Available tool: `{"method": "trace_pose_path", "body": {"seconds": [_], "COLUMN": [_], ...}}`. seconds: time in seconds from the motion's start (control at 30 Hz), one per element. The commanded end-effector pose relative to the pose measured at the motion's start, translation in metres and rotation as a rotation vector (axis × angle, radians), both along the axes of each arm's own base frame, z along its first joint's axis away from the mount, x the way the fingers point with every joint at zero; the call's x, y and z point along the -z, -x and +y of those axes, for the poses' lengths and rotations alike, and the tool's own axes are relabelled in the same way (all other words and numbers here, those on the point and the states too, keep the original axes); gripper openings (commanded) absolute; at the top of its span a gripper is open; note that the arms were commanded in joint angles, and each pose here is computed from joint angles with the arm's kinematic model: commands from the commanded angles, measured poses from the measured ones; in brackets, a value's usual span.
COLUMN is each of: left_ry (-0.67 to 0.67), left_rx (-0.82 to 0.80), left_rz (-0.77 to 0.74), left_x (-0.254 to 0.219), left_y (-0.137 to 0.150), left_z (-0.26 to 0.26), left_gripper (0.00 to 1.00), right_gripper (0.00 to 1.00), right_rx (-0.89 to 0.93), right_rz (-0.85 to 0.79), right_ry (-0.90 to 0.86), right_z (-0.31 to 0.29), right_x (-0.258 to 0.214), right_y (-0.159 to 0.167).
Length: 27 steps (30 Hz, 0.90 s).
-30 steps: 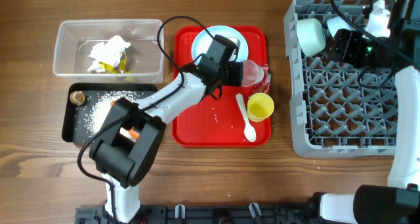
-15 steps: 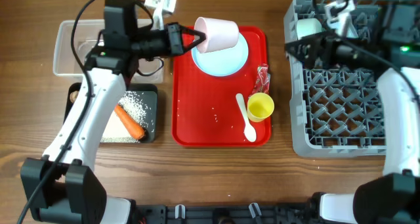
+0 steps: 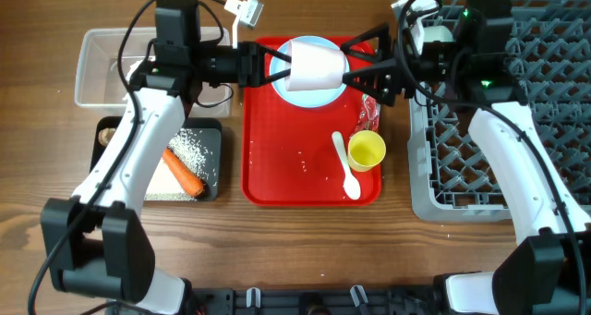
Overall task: Sort waste into correct bins and load items into the dishwasher rack
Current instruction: 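Grasp the pink cup with the left gripper and lift it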
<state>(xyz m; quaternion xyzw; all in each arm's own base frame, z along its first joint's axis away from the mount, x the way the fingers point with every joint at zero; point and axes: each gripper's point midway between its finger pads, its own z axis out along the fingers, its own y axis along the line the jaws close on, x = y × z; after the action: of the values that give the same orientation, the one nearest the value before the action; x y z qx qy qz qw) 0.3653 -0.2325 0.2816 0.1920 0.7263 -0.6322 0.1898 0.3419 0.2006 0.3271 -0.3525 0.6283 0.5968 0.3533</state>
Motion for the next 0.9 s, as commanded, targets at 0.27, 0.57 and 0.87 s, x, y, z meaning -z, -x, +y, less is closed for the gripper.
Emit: {"method": "trace_pose_path", "body": {"seconds": [0.27, 0.57, 0.87], "left_ry": [0.049, 0.046, 0.027], "left_rx": [0.04, 0.058, 0.033], "left_rz": [-0.05, -0.05, -0.05], "left_x": [-0.014, -0.013, -0.01], "left_y": [-0.002, 0.003, 0.0], "left_z": [-0.004, -0.013, -0.017], "left_gripper": [0.04, 0.04, 0.04], "right_gripper": [0.95, 0.77, 0.51], "right_rx": [-0.119, -0.13, -0.132], "right_rz": [0.045, 0.036, 0.038], "right_ry": [-0.009, -0.009, -0.009], "right_z": [0.027, 0.031, 0.032], "right_x": [0.022, 0.022, 0.022], "right_y": [0.007, 0.008, 0.009]}}
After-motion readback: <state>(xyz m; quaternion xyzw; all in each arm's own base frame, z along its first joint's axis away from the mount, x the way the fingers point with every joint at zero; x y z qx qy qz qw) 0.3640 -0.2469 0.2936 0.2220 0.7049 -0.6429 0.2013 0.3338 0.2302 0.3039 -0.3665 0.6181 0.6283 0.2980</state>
